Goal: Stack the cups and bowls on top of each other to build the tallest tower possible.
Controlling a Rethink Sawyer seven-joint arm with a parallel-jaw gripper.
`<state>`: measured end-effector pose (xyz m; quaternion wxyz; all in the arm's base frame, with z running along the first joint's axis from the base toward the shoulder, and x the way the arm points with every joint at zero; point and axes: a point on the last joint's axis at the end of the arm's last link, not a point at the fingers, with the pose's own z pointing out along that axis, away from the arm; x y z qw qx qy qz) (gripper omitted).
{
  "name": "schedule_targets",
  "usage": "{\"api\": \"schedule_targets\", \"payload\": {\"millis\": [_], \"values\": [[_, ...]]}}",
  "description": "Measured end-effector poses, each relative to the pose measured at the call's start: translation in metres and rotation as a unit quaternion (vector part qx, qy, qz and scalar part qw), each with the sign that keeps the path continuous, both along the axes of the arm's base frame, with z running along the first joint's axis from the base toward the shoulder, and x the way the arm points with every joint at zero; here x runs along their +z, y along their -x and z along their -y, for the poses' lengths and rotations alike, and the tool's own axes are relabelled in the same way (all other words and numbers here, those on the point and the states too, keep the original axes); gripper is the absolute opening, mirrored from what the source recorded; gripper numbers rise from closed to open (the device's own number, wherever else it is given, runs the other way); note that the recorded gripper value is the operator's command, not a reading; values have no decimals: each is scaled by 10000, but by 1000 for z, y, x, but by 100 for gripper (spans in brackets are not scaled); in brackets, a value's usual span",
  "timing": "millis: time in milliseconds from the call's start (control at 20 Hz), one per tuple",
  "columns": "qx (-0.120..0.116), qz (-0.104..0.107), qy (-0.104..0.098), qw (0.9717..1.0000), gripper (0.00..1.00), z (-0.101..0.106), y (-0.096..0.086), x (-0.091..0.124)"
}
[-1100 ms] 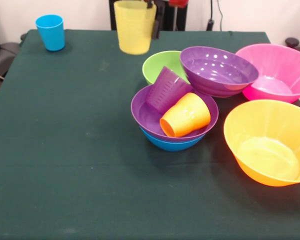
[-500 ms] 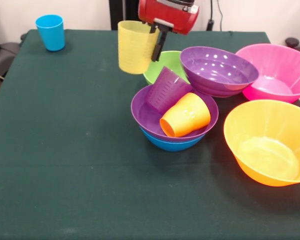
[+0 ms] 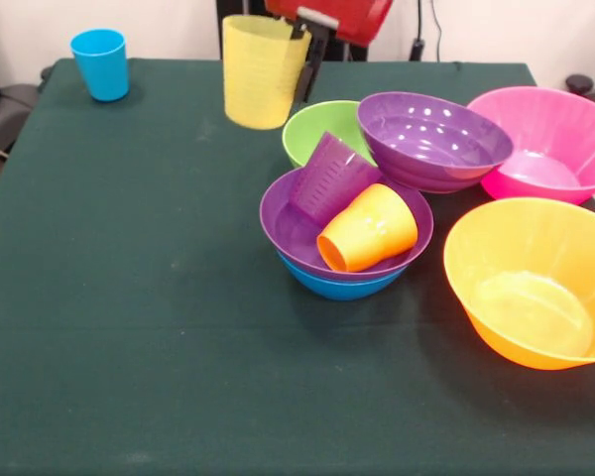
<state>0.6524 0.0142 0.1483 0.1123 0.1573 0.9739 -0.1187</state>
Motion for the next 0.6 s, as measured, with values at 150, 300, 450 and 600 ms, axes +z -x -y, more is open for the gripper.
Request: {"api": "schedule_targets", "payload": {"millis": [150,300,450,600], "values": [[-125,11,-100,9999,0,-9,-5,18],[-137,47,-146,9998,0,-23,-9,35],[-96,99,-157,9998,0,-33,-12,46],[-61,187,-191,9996,0,-43,-16,55]]}}
